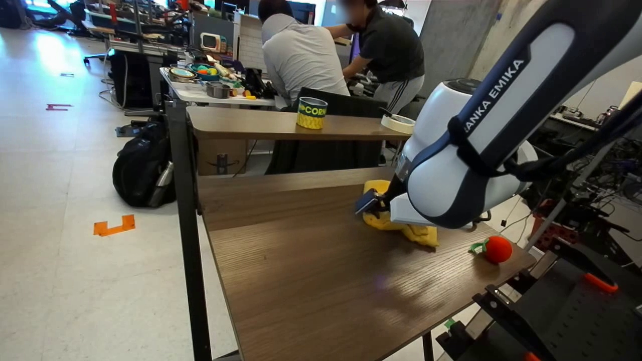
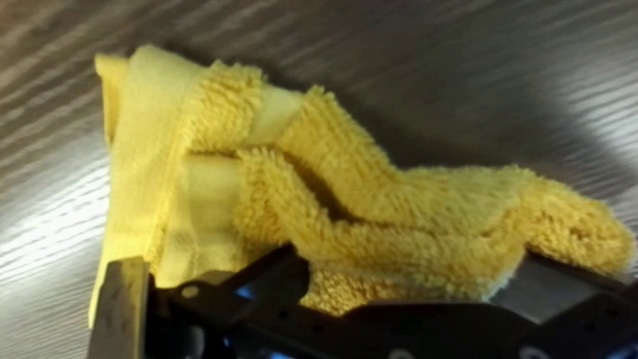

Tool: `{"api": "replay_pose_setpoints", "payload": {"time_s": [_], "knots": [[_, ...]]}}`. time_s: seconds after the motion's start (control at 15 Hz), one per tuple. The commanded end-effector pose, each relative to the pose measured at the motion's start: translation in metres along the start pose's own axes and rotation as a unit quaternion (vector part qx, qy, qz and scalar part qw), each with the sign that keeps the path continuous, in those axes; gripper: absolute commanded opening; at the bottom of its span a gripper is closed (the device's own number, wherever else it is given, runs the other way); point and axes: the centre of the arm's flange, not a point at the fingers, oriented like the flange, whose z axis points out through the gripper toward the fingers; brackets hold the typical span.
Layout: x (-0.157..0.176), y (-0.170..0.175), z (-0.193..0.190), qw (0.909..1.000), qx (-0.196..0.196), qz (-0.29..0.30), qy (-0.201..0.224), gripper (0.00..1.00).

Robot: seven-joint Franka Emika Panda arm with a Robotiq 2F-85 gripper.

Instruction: Move the potato to the right side of the table

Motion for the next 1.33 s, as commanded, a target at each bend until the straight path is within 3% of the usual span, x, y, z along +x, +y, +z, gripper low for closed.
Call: {"api": "replay_pose_setpoints", "payload": {"time_s": [0.0,0.27,0.47,0.67,0.93,1.07,1.27], "knots": [[-0.032,0.006,0.014,0.9987,-0.039,0.02,-0.026,1.0],[-0.067,-0.027,-0.003,0.9977,0.025,-0.042,-0.048,1.0],[-0.109,-0.062,-0.028,0.9899,0.086,-0.096,-0.059,1.0],[-0.153,-0.096,-0.055,0.975,0.137,-0.165,-0.059,1.0],[-0.192,-0.128,-0.067,0.9456,0.191,-0.252,-0.078,1.0],[-0.182,-0.126,-0.051,0.9515,0.167,-0.248,-0.072,1.0],[-0.132,-0.093,-0.016,0.9742,0.106,-0.195,-0.042,1.0]]}}
